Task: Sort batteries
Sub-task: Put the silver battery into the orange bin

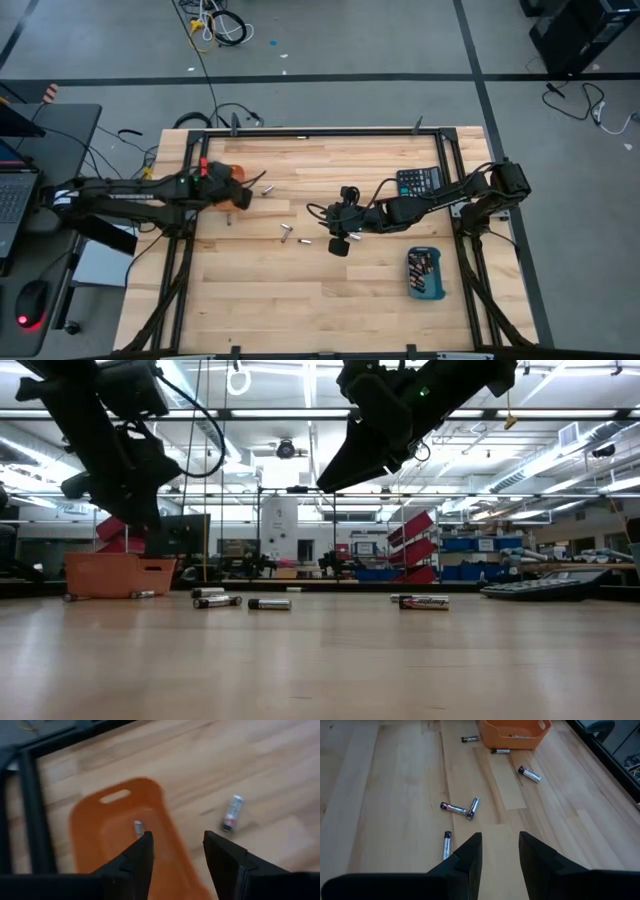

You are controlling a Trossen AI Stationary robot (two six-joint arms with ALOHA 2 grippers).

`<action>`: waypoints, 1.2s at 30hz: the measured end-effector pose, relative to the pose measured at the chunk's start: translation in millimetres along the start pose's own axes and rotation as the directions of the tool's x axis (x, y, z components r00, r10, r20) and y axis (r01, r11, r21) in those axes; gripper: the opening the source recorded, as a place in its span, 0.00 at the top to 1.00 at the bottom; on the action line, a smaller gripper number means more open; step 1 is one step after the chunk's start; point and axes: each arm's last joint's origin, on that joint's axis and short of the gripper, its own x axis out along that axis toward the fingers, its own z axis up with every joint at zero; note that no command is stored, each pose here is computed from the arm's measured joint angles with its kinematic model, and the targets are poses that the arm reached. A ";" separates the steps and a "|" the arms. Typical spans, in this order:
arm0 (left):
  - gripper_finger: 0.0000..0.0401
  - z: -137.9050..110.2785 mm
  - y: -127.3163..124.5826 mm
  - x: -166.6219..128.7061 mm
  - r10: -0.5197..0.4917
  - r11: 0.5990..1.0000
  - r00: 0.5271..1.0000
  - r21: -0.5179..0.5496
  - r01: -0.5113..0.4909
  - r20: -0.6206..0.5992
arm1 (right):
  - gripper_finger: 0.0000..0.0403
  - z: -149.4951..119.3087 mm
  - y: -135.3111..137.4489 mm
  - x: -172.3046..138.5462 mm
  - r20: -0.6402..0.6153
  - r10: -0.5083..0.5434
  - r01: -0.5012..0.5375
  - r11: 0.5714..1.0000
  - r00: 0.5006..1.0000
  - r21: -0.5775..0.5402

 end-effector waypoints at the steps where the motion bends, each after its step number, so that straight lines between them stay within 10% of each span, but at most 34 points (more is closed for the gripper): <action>1: 0.58 -0.6 -2.1 -3.5 -0.023 1.000 1.000 -0.002 0.023 0.005 | 0.72 0.0 0.0 0.0 0.000 0.000 0.000 1.000 1.000 -0.004; 11: 0.58 -0.8 -39.1 -66.3 -0.397 0.917 0.915 -0.002 0.398 0.066 | 0.72 0.0 -0.4 0.1 0.000 -0.001 0.001 1.000 1.000 -0.014; 18: 0.59 -41.5 -52.7 -82.6 -0.479 0.878 0.867 -0.082 0.472 -0.139 | 0.72 -0.2 0.1 0.1 -0.005 0.017 -0.017 0.999 1.000 -0.030; 25: 0.60 -76.8 -38.8 -76.3 -0.168 0.985 0.894 -0.092 0.143 -0.416 | 0.72 0.3 1.3 0.0 -0.003 0.051 -0.051 0.998 0.999 -0.031; 36: 0.60 -83.8 -39.7 -57.7 0.102 0.990 0.943 -0.056 -0.126 -0.317 | 0.72 0.3 6.0 -1.7 0.004 0.064 -0.063 0.998 0.998 -0.030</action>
